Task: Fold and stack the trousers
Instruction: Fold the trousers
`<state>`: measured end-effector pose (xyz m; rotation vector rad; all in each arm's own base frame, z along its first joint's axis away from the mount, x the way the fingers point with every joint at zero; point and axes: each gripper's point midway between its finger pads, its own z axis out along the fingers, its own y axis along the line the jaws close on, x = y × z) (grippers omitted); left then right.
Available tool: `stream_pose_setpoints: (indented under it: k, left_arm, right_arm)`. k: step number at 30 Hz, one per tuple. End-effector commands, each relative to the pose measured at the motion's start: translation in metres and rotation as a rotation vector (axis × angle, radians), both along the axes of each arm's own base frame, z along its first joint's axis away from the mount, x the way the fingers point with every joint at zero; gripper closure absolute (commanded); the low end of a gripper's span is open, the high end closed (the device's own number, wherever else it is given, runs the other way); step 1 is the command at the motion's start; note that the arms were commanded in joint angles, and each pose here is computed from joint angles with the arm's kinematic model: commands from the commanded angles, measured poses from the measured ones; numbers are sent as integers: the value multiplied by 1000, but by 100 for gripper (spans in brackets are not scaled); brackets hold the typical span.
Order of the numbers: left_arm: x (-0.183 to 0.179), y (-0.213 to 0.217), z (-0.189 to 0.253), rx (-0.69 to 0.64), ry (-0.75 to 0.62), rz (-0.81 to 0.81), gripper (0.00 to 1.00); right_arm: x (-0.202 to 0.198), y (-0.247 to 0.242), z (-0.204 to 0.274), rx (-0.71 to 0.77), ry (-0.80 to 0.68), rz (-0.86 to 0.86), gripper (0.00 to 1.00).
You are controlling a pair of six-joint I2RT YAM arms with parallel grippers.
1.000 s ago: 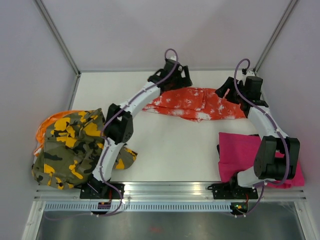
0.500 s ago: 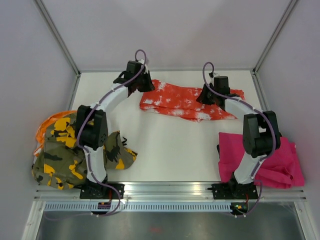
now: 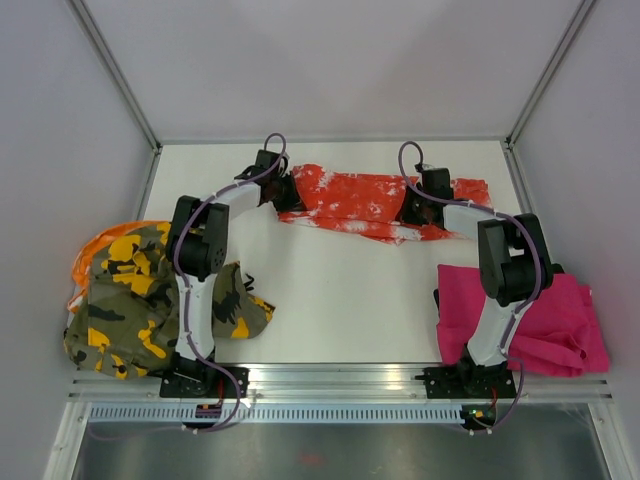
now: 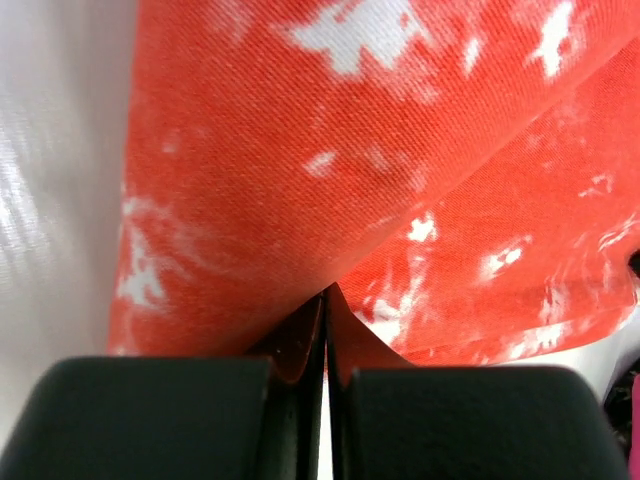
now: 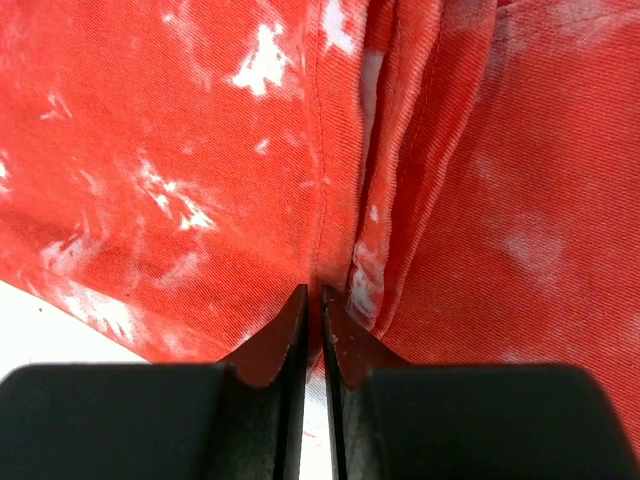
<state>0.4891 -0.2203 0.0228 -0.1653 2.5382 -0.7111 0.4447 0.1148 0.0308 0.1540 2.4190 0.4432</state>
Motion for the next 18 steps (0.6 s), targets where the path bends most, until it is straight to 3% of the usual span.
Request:
stream_pose_setpoints:
  k: [1,5,7,9,10,12,14,18]
  left_arm:
    - [-9,24,-1,35,30,11,97]
    - [-6,14,56,-12,-86,-68,87]
    - [-2,15,90,-1,-176,-87,78]
    - [1,19,112,11,-233,-87,57]
    - [1,20,129,17,-276,-99,43]
    - [0,22,140,31,-307,-108,33]
    - [-2,26,148,48,-326,-102,26]
    - [-8,37,140,80,-307,-95,24]
  right_arm:
    - [-7,-5,0,-43,29,11,82]
    - [19,4,62,-11,-92,39,66]
    - [25,1,87,-22,-140,26,47]
    - [35,-6,108,-58,-180,3,32]
    - [41,-7,116,-73,-199,4,29]
    - [46,-15,109,-123,-186,-5,24]
    - [50,-18,103,-145,-169,-11,24]
    - [53,-23,69,-171,-97,-36,24]
